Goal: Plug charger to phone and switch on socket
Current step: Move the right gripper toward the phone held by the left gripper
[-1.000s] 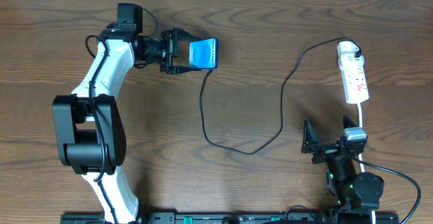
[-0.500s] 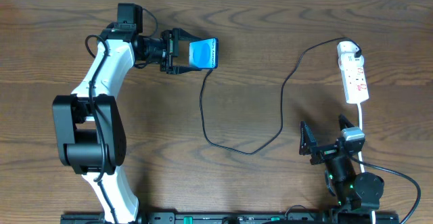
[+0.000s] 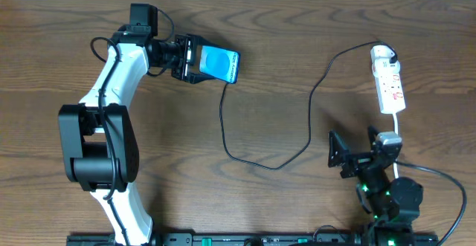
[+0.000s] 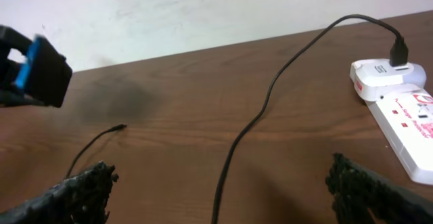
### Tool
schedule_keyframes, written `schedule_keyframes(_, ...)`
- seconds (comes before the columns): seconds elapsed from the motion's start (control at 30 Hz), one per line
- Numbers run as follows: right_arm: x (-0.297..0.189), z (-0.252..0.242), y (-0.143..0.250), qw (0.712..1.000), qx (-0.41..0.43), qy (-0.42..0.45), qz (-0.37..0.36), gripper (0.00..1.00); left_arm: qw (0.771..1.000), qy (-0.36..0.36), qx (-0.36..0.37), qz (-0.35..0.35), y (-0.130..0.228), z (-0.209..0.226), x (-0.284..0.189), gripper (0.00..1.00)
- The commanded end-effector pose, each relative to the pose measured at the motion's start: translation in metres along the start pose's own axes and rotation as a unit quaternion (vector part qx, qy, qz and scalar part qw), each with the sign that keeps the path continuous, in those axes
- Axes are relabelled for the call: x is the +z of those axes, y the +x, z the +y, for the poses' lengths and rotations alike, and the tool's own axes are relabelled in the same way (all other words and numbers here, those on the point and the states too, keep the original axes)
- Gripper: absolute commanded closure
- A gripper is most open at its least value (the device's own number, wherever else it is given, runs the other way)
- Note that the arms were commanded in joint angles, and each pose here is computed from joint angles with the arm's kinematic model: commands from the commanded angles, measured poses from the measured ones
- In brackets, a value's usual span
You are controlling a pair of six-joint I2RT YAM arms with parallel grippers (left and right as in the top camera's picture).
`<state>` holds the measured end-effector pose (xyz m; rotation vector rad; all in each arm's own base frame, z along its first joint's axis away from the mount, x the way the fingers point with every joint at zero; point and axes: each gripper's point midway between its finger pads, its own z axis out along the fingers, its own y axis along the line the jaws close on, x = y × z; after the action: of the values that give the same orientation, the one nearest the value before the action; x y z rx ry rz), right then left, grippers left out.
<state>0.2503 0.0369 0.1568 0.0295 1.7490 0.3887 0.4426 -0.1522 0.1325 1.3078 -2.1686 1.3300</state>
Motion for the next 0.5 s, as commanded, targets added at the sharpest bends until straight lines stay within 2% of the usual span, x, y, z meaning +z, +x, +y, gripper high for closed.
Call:
schedule_keyframes(0.0, 0.003, 0.006, -0.028, 1.0, 0.005, -0.004, -0.007, 0.01, 0.996, -0.007, 0.079, -0.05, -0.009, -0.004, -0.006, 0.45)
schedule_keyframes(0.27, 0.03, 0.029, -0.067, 0.998, 0.0, -0.063, 0.029, 0.01, 0.989, -0.032, 0.102, -0.099, -0.026, 0.003, -0.009, 0.45)
schedule_keyframes(0.47, 0.059, 0.057, -0.095, 0.986, 0.014, -0.152, 0.072, 0.01, 0.99, -0.034, 0.1, -0.099, -0.026, 0.004, -0.009, 0.45)
